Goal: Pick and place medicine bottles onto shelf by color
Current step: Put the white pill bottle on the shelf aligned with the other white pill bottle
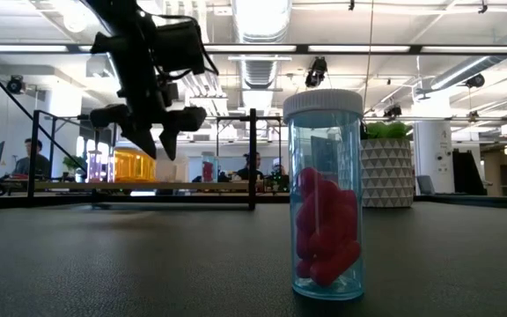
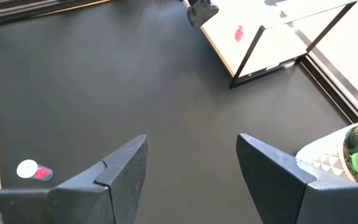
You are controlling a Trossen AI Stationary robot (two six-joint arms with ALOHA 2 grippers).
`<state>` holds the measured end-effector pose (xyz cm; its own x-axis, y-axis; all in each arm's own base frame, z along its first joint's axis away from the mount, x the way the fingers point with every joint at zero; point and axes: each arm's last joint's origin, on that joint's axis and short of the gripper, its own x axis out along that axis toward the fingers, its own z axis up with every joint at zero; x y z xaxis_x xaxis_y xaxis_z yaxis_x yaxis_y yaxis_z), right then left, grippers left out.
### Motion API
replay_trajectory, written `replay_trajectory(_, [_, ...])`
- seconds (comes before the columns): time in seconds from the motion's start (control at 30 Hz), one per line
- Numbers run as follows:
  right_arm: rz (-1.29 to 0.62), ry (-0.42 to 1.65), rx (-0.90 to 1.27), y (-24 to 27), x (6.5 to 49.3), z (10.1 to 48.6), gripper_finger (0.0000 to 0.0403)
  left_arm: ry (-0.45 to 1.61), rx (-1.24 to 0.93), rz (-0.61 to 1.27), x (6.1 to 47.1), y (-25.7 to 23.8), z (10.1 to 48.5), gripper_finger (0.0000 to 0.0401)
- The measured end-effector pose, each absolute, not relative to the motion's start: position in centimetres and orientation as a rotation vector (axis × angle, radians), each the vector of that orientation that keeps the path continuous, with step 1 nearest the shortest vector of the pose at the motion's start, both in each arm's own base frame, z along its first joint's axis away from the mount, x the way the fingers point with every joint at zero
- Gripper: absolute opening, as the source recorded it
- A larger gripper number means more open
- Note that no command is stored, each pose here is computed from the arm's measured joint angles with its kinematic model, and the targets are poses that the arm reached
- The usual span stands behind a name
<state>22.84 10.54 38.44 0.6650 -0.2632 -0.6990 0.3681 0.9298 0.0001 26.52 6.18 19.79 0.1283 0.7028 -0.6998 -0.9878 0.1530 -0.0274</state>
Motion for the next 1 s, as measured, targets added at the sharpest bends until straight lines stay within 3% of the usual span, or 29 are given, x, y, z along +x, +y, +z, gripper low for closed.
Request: replay_trajectory(1.0, [-0.357,0.771,0.144,10.58,22.85,38.37,0.0237,0.606,-0.632,1.291,26.84,6.53,20.03,0.0135])
